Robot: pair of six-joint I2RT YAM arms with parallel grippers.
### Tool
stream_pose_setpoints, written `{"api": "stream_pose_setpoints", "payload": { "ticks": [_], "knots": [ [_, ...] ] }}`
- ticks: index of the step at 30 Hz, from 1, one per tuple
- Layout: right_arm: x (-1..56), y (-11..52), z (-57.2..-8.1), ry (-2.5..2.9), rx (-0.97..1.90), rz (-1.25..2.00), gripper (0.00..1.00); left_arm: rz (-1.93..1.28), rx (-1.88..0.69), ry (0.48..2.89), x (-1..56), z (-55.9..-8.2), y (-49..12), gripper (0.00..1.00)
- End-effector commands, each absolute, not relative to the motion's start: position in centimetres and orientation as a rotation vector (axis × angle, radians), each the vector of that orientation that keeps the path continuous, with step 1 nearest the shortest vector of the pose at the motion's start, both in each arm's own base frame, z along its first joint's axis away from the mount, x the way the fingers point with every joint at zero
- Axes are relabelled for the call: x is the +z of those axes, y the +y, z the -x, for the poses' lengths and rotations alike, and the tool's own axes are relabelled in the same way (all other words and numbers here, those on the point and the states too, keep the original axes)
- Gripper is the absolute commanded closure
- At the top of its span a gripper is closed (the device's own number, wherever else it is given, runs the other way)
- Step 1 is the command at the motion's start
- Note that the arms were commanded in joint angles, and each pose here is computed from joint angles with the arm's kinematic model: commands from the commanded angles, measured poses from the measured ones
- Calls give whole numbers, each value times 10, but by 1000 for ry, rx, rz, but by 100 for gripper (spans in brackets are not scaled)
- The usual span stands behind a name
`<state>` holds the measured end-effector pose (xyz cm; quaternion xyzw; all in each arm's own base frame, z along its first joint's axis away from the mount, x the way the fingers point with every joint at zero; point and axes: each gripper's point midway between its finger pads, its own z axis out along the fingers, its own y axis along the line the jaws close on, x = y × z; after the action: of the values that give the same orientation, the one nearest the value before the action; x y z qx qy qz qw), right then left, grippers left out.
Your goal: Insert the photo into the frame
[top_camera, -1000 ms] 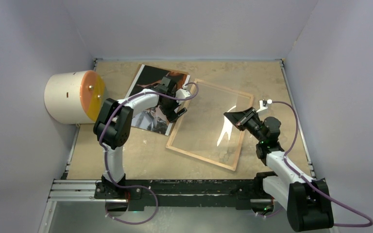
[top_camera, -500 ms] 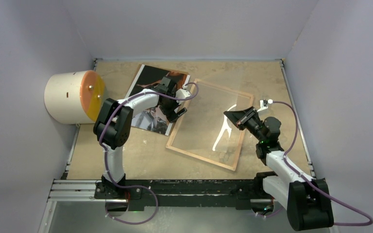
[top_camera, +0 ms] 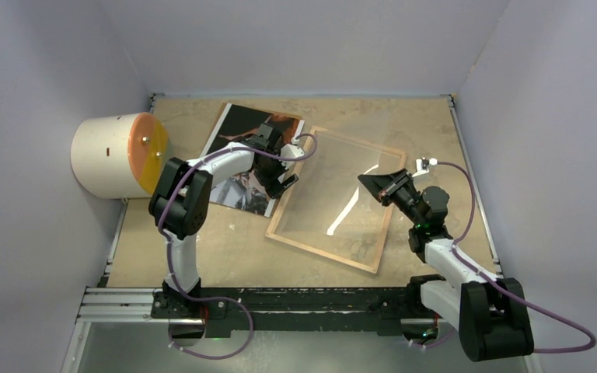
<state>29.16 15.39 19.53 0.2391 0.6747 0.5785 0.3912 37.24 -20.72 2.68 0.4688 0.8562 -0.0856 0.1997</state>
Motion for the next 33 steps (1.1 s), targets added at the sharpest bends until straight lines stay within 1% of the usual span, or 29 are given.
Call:
{"api": "stream_pose_setpoints", "payload": {
  "ticks": [1, 7, 18, 29, 33],
  "knots": [
    [221, 157, -295, 1640, 1504, -557, 100, -1333, -256, 2381, 37, -365, -205, 0],
    [219, 157, -295, 1644, 1501, -548, 100, -1331, -257, 2384, 36, -365, -204, 0],
    [191, 158, -289, 1737, 1459, -546, 100, -1320, -249, 2390, 37, -367, -202, 0],
    [143, 154, -288, 1881, 1365, -583, 100, -1316, -249, 2401, 35, -367, -199, 0],
    [134, 150, -288, 1916, 1328, -588, 100, -1309, -244, 2400, 37, -369, -197, 0]
  ]
}}
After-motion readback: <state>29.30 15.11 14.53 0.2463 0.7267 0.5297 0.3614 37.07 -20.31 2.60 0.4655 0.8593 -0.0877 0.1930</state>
